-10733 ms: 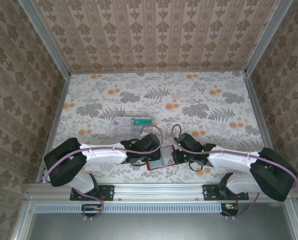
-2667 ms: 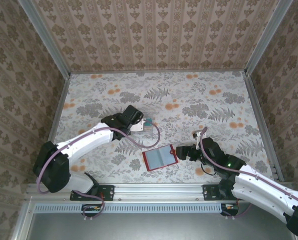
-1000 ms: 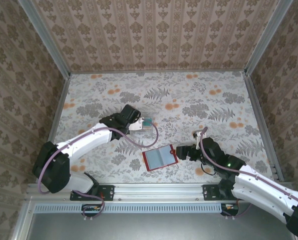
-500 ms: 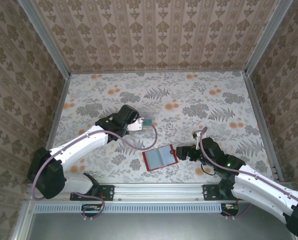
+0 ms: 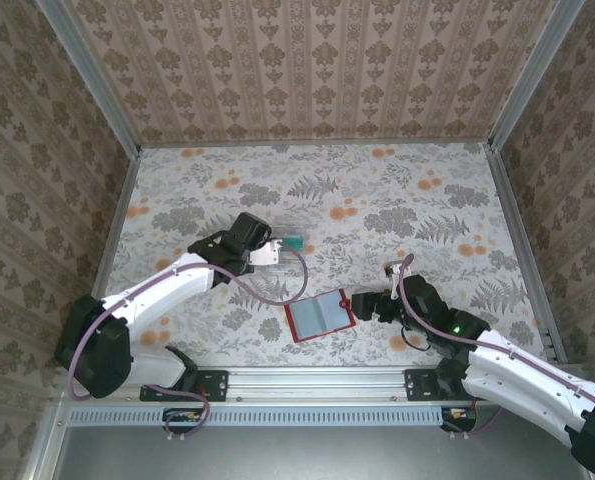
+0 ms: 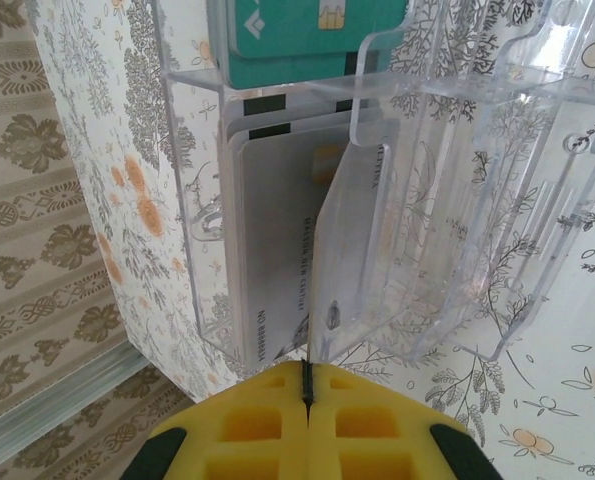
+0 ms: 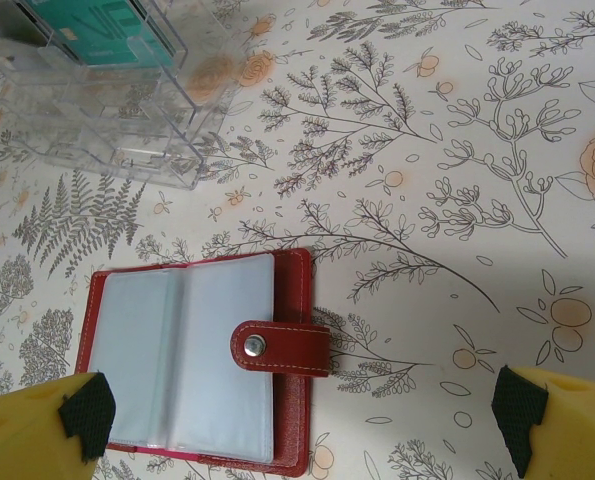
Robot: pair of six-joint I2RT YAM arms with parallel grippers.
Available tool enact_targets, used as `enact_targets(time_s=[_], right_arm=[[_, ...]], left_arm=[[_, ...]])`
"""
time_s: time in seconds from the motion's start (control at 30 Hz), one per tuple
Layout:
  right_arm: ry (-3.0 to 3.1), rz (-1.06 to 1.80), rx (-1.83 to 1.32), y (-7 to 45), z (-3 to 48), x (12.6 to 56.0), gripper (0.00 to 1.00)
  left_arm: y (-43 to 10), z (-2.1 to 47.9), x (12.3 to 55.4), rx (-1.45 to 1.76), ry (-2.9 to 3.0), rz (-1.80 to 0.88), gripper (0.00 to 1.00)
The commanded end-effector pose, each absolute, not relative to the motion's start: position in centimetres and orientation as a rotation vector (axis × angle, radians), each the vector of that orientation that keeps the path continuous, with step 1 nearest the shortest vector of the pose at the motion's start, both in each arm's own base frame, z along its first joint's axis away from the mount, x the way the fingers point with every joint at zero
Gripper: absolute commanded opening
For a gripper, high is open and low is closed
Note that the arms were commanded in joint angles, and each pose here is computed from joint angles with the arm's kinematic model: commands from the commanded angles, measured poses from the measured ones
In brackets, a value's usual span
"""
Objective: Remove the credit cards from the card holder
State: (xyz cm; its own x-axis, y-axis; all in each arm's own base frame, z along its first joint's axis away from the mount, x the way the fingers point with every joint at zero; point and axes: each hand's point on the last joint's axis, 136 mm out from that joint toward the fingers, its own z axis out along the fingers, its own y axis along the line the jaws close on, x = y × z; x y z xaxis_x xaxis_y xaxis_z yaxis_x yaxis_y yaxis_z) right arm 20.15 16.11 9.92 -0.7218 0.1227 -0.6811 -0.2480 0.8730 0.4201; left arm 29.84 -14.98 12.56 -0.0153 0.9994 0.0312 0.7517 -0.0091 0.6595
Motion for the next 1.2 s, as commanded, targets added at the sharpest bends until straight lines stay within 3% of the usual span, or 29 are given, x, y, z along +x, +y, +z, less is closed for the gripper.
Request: enact_targets(time_s=[0.0, 0.07, 0.27, 0.43, 0.97, 1.07, 1.17], right_arm=[[2.291, 0.649, -0.079, 16.1, 9.8, 20.2, 1.0], [2.291, 0.649, -0.079, 16.1, 9.8, 20.2, 1.0], [2.291, 0.654, -0.081, 16.2, 9.8, 20.2, 1.0], [2.287, 0.657, -0.081, 16.1, 9.9, 20.1, 1.0], [2.286, 0.658, -0.082, 16.1, 9.8, 20.1, 1.0], [2.288, 0.658, -0.083, 16.1, 9.8, 20.1, 1.0], [2.285, 0.659, -0.079, 16.1, 9.9, 20.2, 1.0]], left_arm=[[-14.9, 11.9, 29.9, 1.832, 1.818, 0.708, 0.0], [-15.1, 12.1, 30.2, 1.828, 1.814, 0.711, 0.01], [-15.6, 12.6, 31.3, 1.803, 1.815, 0.742, 0.23], [-15.5, 13.4, 32.7, 1.757, 1.8, 0.796, 0.29], [-15.0, 16.5, 32.9, 1.603, 1.866, 0.699, 0.34], [-15.4, 15.7, 31.3, 1.663, 1.868, 0.627, 0.46], [-15.2, 14.7, 29.8, 1.718, 1.881, 0.585, 0.74]])
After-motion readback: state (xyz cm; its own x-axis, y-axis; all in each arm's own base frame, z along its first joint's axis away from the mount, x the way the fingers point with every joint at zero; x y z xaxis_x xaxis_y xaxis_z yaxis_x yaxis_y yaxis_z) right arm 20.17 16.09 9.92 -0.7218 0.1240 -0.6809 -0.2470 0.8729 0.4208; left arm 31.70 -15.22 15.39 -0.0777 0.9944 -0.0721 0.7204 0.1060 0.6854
